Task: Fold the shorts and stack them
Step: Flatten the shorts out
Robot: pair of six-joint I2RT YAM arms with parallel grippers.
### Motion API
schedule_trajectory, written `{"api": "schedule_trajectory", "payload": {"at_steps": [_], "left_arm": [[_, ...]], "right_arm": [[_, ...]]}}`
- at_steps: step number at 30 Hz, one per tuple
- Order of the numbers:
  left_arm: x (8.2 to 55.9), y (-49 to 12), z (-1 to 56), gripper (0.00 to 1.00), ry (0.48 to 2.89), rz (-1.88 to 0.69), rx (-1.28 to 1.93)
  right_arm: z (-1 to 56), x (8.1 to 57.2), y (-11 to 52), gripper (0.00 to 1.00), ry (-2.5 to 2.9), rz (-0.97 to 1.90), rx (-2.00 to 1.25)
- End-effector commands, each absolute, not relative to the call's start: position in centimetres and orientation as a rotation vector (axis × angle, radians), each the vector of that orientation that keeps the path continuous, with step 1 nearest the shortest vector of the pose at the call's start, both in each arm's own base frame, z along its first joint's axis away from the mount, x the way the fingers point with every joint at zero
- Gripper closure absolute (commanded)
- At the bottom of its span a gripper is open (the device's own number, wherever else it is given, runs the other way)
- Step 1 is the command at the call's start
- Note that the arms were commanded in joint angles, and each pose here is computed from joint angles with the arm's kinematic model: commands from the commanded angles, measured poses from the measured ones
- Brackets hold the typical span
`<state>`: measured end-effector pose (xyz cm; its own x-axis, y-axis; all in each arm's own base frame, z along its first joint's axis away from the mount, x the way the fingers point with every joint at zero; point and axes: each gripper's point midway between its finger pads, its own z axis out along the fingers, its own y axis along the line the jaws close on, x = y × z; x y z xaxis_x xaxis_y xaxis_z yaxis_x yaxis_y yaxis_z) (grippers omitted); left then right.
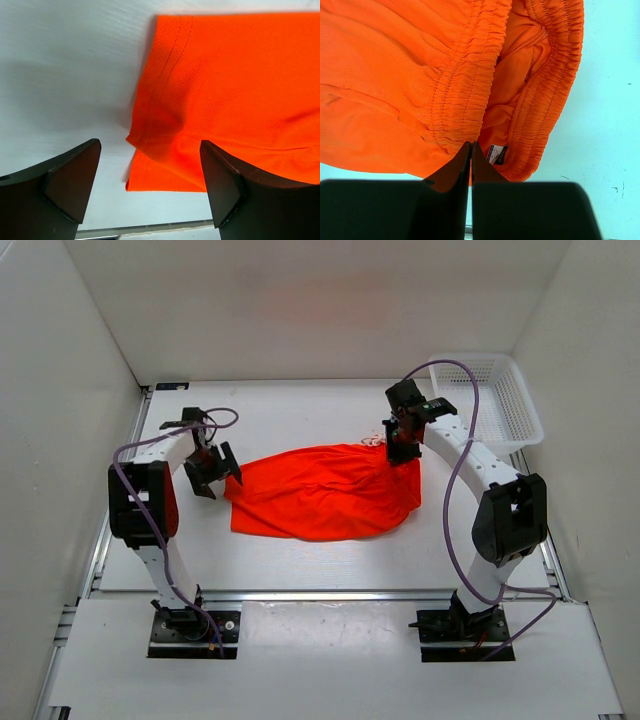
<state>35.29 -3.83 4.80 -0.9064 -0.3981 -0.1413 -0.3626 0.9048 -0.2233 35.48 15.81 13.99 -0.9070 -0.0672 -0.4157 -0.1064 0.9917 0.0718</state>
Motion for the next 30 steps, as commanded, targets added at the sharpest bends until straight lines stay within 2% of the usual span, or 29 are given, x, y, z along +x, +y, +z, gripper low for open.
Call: {"api": "schedule_trajectory", "payload": {"at_steps": [1, 4, 7, 8, 9, 10, 11, 14, 17, 18, 19, 20, 21, 23, 24, 25, 26, 28, 30], "left_arm": [[35.5, -5.2, 3.9, 0.09, 2.889, -0.357, -0.552], [35.3, -6.6, 2.9, 0.14, 2.921, -0.394, -0.535], [35.4, -7.4, 2.5, 0.29, 2.938, -0.410, -0.510], [35.7, -7.4, 2.8, 0.39, 2.929, -0.412, -0.507], [35.7, -7.5, 2.8, 0.69, 2.928, -0.413, -0.520], [36.2, -7.5, 3.5, 0.83, 2.904, -0.418, -0.512], [36.8, -7.4, 4.2, 0.90, 2.878, -0.408, -0.505], [38.3, -6.8, 7.2, 0.90, 2.814, -0.364, -0.506], [40.0, -5.8, 9.9, 0.90, 2.772, -0.314, -0.517], [42.2, -5.9, 12.1, 0.90, 2.713, -0.327, -0.500], [43.3, -5.5, 13.2, 0.90, 2.690, -0.329, -0.508], [43.5, -5.5, 14.0, 0.90, 2.703, -0.326, -0.512], [46.3, -5.0, 18.1, 0.90, 2.595, -0.343, -0.497], [48.5, -4.8, 19.8, 0.90, 2.558, -0.368, -0.492], [50.1, -4.4, 24.3, 0.90, 2.444, -0.397, -0.484], [50.9, -4.9, 25.4, 0.90, 2.416, -0.437, -0.461], [51.5, -4.4, 27.1, 0.90, 2.361, -0.461, -0.471], [52.1, -4.1, 32.3, 0.90, 2.212, -0.546, -0.446], [51.9, -3.4, 34.8, 0.90, 2.132, -0.582, -0.444]], "right_arm": [[15.3, 35.7, 16.0, 1.00, 2.667, 0.142, -0.140], [15.3, 35.7, 16.0, 1.00, 2.667, 0.142, -0.140], [15.0, 35.5, 15.9, 1.00, 2.676, 0.138, -0.141], [15.3, 35.5, 15.9, 1.00, 2.667, 0.142, -0.140], [15.0, 35.3, 15.8, 1.00, 2.675, 0.138, -0.141], [15.0, 35.3, 15.8, 1.00, 2.676, 0.138, -0.141], [15.0, 35.3, 15.8, 1.00, 2.676, 0.138, -0.141], [15.7, 36.1, 15.7, 1.00, 2.657, 0.143, -0.126], [17.0, 39.0, 15.9, 1.00, 2.609, 0.156, -0.088], [17.6, 40.1, 15.4, 1.00, 2.600, 0.168, -0.060], [20.7, 42.3, 15.5, 1.00, 2.520, 0.194, -0.037], [20.2, 43.5, 14.6, 1.00, 2.550, 0.178, -0.015], [21.3, 44.7, 14.4, 1.00, 2.525, 0.192, 0.002], [25.9, 48.4, 13.7, 1.00, 2.398, 0.245, 0.033], [27.5, 49.0, 14.2, 1.00, 2.363, 0.311, 0.020], [28.7, 49.8, 14.4, 1.00, 2.326, 0.356, 0.016], [32.5, 50.5, 13.9, 1.00, 2.220, 0.402, 0.032], [36.4, 51.0, 14.3, 1.00, 2.092, 0.464, 0.015], [39.5, 51.2, 14.6, 1.00, 1.977, 0.497, -0.011]]}}
